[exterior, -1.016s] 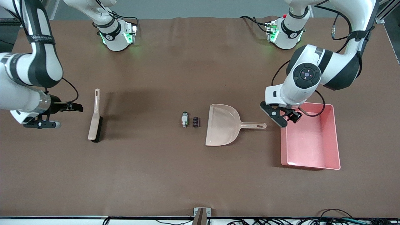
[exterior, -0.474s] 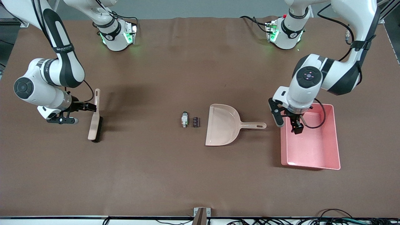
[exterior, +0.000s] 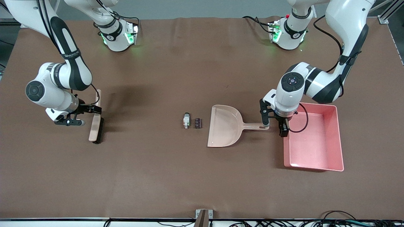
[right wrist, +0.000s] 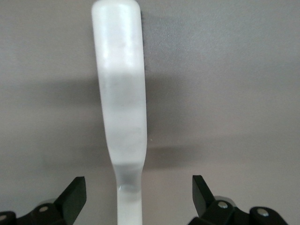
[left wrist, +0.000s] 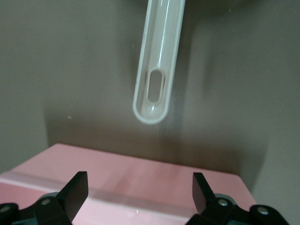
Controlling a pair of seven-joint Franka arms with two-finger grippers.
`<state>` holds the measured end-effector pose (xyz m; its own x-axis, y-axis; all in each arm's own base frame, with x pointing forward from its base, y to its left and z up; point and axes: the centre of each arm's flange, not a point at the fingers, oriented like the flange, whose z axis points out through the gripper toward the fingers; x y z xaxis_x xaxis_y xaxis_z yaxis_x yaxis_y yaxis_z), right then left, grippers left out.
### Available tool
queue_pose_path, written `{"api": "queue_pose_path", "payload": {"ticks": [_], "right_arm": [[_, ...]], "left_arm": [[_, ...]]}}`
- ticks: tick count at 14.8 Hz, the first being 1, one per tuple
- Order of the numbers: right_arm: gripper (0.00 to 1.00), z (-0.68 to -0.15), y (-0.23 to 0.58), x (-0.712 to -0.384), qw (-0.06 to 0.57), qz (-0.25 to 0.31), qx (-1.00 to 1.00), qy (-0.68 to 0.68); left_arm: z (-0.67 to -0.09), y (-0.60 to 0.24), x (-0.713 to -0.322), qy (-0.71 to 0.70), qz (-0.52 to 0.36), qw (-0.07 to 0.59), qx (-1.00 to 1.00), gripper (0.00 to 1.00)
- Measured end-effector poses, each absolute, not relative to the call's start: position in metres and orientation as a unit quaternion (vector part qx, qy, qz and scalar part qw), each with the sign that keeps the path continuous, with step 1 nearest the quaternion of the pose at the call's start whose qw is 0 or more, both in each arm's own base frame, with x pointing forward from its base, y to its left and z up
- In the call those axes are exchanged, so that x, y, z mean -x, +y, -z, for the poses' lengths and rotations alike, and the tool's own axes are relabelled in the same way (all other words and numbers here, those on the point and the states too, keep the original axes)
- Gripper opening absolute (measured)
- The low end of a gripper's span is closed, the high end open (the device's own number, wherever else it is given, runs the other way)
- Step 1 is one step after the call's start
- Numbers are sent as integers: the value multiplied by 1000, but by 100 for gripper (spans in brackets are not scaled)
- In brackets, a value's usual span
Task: Clean e-waste and dump in bin
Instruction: 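Grasp the dustpan handle with the left gripper while the right gripper grasps the brush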
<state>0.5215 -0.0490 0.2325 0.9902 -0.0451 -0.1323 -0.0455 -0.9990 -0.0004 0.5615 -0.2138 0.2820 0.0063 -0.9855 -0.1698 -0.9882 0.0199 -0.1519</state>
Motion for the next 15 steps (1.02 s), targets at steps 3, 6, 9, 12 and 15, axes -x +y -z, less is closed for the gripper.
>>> {"api": "queue_pose_path", "payload": {"ticks": [3, 6, 9, 12, 15], "right_arm": [[98, -219, -49, -520, 0, -72, 997, 23], [83, -218, -47, -520, 1, -74, 997, 21], [68, -217, -46, -520, 1, -75, 997, 20], [36, -217, -44, -519, 1, -75, 997, 19], [29, -217, -41, -519, 2, -76, 997, 16]], "left_arm": [[-280, -231, -554, 710, -2, 106, 696, 100], [-269, -242, -548, 707, -5, 95, 701, 100], [-256, -255, -542, 703, -9, 84, 706, 100], [-254, -276, -534, 705, -5, 81, 705, 100], [-256, -293, -537, 707, 5, 77, 703, 100]]}}
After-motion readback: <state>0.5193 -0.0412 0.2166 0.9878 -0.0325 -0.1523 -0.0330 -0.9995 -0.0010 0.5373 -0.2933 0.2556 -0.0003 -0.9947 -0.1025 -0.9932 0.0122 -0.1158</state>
